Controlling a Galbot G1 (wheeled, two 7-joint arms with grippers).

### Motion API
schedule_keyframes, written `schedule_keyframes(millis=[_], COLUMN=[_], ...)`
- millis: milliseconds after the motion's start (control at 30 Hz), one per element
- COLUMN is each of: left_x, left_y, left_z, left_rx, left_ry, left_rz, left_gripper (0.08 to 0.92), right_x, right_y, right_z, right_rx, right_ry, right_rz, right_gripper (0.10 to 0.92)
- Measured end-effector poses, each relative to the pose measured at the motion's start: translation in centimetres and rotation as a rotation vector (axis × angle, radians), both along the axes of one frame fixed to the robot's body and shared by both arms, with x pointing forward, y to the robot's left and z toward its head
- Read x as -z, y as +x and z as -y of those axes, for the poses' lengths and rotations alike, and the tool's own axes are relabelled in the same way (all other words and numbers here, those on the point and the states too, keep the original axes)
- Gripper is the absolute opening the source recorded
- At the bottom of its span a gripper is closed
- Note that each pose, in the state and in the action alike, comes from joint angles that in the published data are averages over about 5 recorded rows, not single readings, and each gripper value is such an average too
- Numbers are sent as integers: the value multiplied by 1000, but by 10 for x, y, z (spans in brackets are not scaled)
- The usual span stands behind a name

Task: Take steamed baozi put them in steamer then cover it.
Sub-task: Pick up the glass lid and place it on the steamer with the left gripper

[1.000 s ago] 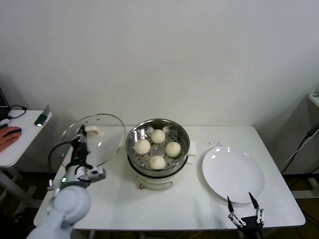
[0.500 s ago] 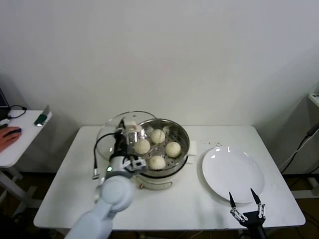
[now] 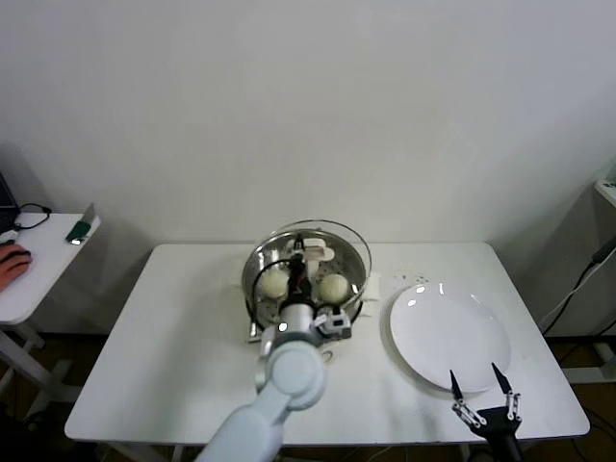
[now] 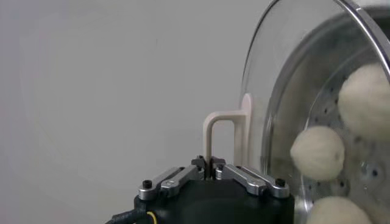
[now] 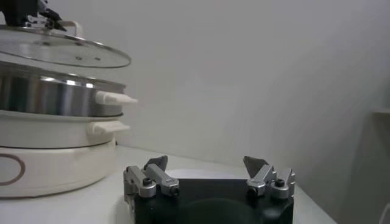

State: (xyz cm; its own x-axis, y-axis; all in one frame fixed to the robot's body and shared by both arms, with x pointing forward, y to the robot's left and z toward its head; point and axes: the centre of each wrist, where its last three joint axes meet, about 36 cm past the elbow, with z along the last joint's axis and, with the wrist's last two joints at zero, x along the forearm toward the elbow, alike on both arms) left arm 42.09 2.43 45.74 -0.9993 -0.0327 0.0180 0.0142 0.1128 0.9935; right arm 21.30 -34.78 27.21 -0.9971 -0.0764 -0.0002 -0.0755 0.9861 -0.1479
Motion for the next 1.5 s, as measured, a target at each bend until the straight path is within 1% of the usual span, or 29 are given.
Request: schedule_keyframes(millis=[267,667,967,1433,1500], left_x=[12,33,42,51,51], left_y=[-1,1,7,8,7], left_z=[15,8,0,-2,-3], left_rx=[-4,-34,-53,-63,-61], left_ry=[26,72,103,122,121], left_rz=[-2,-11,-7,7,4], left_gripper=[148,148,148,148,173], right_x=[-2,-4,-2,0,0], right_y=[-1,-1,-2,-2,-2], right_z=[-2,1,-1,0,0], right_rx=[0,6,6,2,-1], right_ry=[8,8,12,10,10], right_rz=[4,5,4,12,13], right_gripper=[823,823,823,823,823])
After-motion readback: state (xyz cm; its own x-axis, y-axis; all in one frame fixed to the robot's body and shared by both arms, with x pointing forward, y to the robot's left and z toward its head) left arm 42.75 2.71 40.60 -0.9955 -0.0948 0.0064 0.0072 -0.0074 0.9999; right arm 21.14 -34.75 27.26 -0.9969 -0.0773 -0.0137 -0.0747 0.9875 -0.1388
